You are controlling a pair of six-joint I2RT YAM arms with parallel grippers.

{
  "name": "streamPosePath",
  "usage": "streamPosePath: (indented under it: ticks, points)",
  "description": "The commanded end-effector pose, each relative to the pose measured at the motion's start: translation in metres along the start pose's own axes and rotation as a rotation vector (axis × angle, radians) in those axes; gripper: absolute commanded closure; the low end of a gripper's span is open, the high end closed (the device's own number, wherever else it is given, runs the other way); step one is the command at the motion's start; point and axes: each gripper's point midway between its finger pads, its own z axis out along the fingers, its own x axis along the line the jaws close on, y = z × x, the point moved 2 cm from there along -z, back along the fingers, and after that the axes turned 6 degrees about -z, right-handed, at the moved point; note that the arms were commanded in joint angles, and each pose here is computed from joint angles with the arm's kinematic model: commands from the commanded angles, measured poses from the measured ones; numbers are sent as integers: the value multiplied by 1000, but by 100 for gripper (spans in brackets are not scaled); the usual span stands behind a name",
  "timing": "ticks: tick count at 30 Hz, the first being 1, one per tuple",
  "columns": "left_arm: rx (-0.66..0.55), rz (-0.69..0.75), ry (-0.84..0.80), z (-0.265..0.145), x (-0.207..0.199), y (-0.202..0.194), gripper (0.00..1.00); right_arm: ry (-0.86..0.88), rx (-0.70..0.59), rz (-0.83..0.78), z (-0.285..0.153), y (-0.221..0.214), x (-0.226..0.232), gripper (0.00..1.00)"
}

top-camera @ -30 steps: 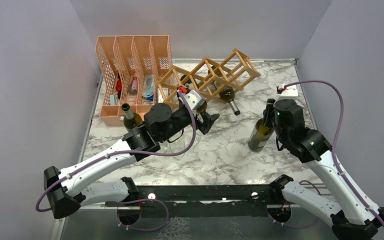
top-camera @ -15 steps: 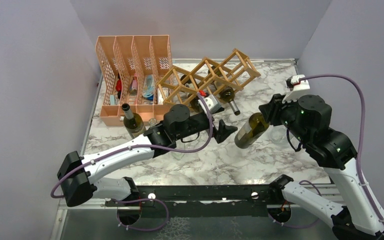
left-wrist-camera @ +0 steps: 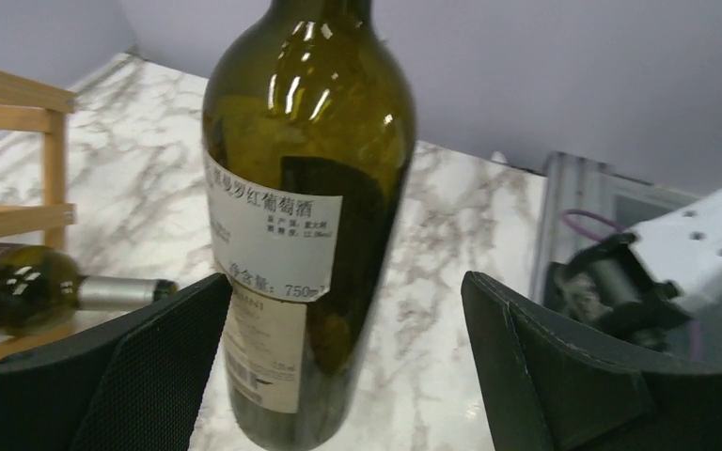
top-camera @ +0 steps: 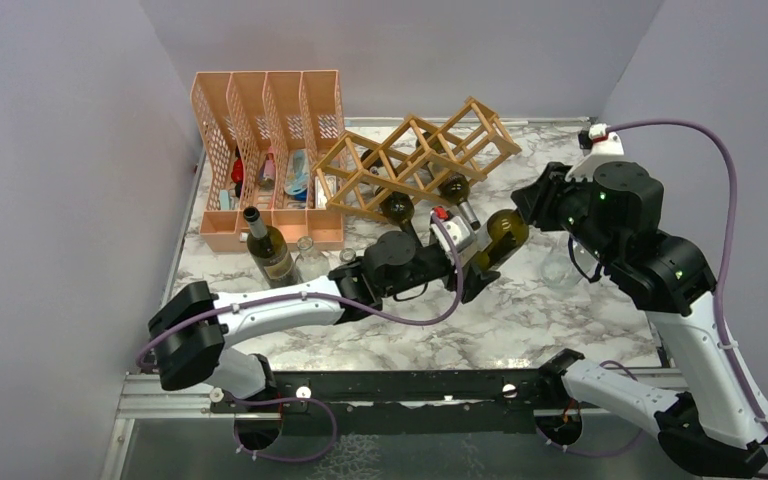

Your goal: Put the wine bottle on the wine rack

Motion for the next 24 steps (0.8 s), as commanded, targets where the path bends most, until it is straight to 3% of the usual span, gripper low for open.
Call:
streamPosePath:
  ticks: [1, 5, 15, 18, 24]
  points:
    - [-70, 103, 140, 15, 26, -2, 1, -28, -164, 158, -17, 48, 0, 99]
    - [-114, 137, 218, 24, 41, -4, 1, -27, -216, 197, -25, 58, -1, 99]
    - [-211, 218, 200, 37, 44, -13, 2, 8, -254, 271, -30, 60, 2, 99]
    - [-225, 255, 181, 41, 43, -15, 11, 24, -255, 278, -31, 61, 5, 99]
    - [-264, 305, 180, 40, 43, -10, 39, 32, -231, 275, -32, 59, 7, 99]
